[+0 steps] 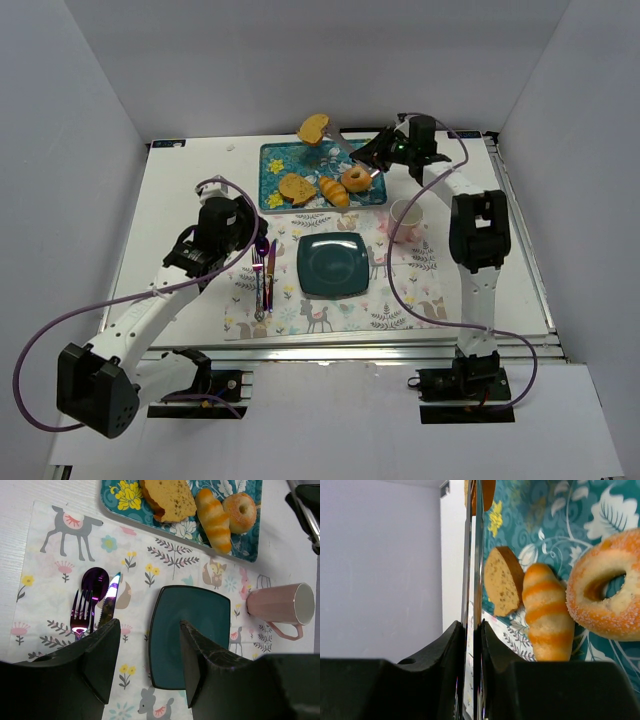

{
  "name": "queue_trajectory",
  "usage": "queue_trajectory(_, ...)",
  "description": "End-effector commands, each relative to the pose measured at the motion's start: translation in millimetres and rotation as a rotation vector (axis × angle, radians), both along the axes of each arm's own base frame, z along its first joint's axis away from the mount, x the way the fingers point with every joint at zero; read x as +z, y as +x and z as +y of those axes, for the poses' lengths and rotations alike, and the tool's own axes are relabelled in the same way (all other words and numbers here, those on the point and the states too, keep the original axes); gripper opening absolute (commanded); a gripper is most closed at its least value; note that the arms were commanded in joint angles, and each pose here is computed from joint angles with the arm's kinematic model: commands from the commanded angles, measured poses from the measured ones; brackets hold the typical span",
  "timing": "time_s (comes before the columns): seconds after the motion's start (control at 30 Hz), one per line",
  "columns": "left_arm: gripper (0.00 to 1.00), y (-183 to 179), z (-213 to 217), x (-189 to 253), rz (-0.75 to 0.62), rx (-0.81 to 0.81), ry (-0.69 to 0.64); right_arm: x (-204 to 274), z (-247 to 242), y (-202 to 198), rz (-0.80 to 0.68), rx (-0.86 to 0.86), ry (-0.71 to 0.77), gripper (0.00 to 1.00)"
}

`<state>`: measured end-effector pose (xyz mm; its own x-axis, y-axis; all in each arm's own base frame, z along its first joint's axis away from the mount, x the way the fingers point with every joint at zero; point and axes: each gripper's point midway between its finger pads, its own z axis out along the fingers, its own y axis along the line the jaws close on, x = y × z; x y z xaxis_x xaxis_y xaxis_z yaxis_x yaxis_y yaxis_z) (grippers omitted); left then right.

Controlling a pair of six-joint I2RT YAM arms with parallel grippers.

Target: Place the bread

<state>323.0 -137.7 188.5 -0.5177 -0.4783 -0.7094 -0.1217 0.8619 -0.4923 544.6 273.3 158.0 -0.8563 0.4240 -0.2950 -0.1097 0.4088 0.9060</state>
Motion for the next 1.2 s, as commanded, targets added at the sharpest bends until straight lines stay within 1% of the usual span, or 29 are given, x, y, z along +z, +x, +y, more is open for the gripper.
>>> queue_trajectory(0.0,0.6,3.4,-0.1,28.8,-0.08,0.005,-0.027,91.6,-4.7,-13.5,-0.231,0.054,0.065,0.0)
queue_trajectory(0.03,0.6,3.6,0.1,31.7,-0.089,0.006,-0.028,94.7,-6.5,-18.4,-0.243,0.065,0.063,0.0)
queue_trajectory(0.13,0.6,3.1,2.0,37.1,-0.114,0.011,-0.031,106.7,-6.6,-55.8,-0.329,0.19,0.033,0.0)
queue_trajectory(0.17,0.6,2.9,2.7,37.5,-0.118,0.013,-0.032,108.0,-6.1,-75.7,-0.34,0.271,0.043,0.0)
queue_trajectory(0.2,0.6,2.1,2.2,38.0,-0.124,0.011,-0.035,110.2,-8.9,-96.2,-0.397,0.323,0.016,0.0)
queue_trajectory(0.23,0.6,2.2,3.0,37.2,-0.13,0.013,-0.037,109.6,-10.3,-110.3,-0.421,0.364,0.002,0.0)
queue_trajectory(0.27,0.6,1.1,3.4,40.6,-0.143,0.014,-0.045,102.6,-13.4,-129.5,-0.386,0.413,-0.01,0.0)
queue_trajectory(0.3,0.6,0.4,3.5,40.2,-0.146,0.012,-0.045,110.4,-19.1,-146.6,-0.507,0.463,-0.066,0.0)
queue_trajectory(0.33,0.6,-0.3,3.3,40.6,-0.152,0.01,-0.047,97.9,-23.0,-161.9,-0.507,0.496,-0.094,0.0)
queue_trajectory(0.37,0.6,-1.9,4.5,40.4,-0.157,0.008,-0.045,86.2,-28.1,-183.6,-0.455,0.539,-0.111,0.0)
queue_trajectory(0.4,0.6,-2.3,5.1,41.0,-0.162,0.008,-0.042,87.2,-34.8,-197.8,-0.568,0.589,-0.166,0.0)
queue_trajectory(0.47,0.6,-3.4,5.9,39.7,-0.166,-0.001,-0.029,66.1,-45.3,-220.7,-0.549,0.638,-0.228,0.0)
queue_trajectory(0.5,0.6,-3.8,6.0,39.3,-0.167,-0.005,-0.024,55.5,-54.5,-245.6,-0.451,0.673,-0.254,0.0)
queue_trajectory(0.53,0.6,-3.9,5.9,39.6,-0.17,-0.008,-0.022,40.6,-62.2,-257.6,-0.476,0.729,-0.3,0.0)
queue_trajectory(0.6,0.6,-3.7,4.5,39.2,-0.177,-0.021,-0.017,25.2,-74.7,-285.2,-0.393,0.77,-0.332,0.0)
queue_trajectory(0.63,0.6,-3.9,2.7,38.8,-0.178,-0.034,-0.015,8.1,-81.5,-298.2,-0.371,0.797,-0.355,0.0)
queue_trajectory(0.8,0.6,-1.0,-5.4,34.8,-0.176,-0.076,-0.016,-14.3,-96.6,-327.2,-0.346,0.816,-0.412,0.0)
queue_trajectory(1.03,0.6,-0.9,-9.5,31.2,-0.171,-0.108,-0.004,-35.6,-113.3,-333.7,-0.301,0.806,-0.499,0.0)
queue_trajectory(1.07,0.6,-1.7,-9.5,31.3,-0.172,-0.109,-0.007,-36.8,-114.0,-329.8,-0.307,0.797,-0.51,0.07)
queue_trajectory(1.17,0.6,-5.4,-8.5,32.2,-0.18,-0.106,-0.02,-39.1,-119.4,-319.7,-0.282,0.754,-0.535,0.12)
